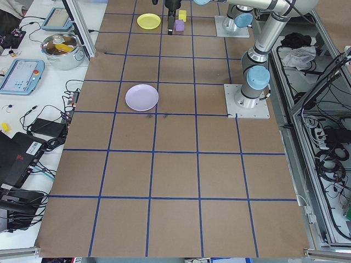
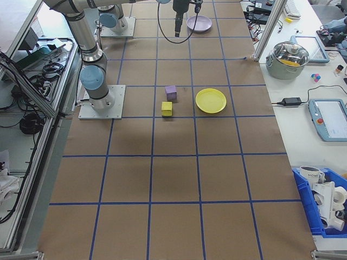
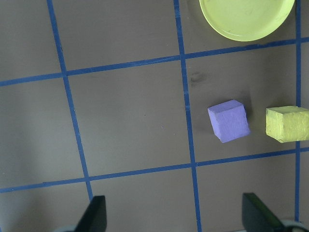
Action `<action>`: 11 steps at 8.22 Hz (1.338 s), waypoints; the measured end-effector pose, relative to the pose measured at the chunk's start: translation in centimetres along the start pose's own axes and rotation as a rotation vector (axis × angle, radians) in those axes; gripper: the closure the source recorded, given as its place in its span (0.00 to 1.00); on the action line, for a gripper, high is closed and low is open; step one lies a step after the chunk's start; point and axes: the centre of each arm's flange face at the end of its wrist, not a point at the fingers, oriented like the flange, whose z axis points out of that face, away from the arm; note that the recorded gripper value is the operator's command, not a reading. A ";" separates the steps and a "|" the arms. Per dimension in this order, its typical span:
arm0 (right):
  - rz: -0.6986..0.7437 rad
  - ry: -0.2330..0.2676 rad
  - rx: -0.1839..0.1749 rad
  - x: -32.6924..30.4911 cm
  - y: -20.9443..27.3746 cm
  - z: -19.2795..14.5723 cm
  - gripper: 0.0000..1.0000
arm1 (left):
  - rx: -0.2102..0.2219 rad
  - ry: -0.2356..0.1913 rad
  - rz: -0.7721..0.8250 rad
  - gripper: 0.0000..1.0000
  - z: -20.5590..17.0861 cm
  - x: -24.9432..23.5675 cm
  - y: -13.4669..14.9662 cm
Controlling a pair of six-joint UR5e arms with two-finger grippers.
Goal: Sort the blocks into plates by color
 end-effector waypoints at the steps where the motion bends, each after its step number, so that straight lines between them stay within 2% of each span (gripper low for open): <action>1: -0.001 0.001 -0.001 0.0 0.0 0.0 0.00 | 0.000 0.001 -0.001 0.00 0.0 0.0 0.0; 4: -0.005 0.005 -0.007 0.0 -0.1 0.3 0.00 | -0.002 0.001 0.000 0.00 0.0 0.0 0.2; 5: -0.015 0.023 0.000 0.3 -0.5 0.4 0.00 | -0.001 0.000 0.000 0.00 0.0 0.0 0.3; 6: -0.030 0.040 0.009 1.1 -1.3 0.6 0.00 | 0.000 0.000 0.000 0.00 -0.1 0.0 0.4; 8: -0.004 0.042 0.020 5.7 -4.6 1.2 0.00 | 0.000 0.001 0.000 0.00 -0.1 0.0 0.5; 9: 0.009 0.042 0.007 9.1 -6.4 2.0 0.00 | 0.000 0.001 0.000 0.00 -0.1 0.0 0.5; 11: 0.067 0.040 -0.056 16.2 -9.3 5.0 0.00 | -0.006 0.003 -0.001 0.00 0.2 0.0 0.6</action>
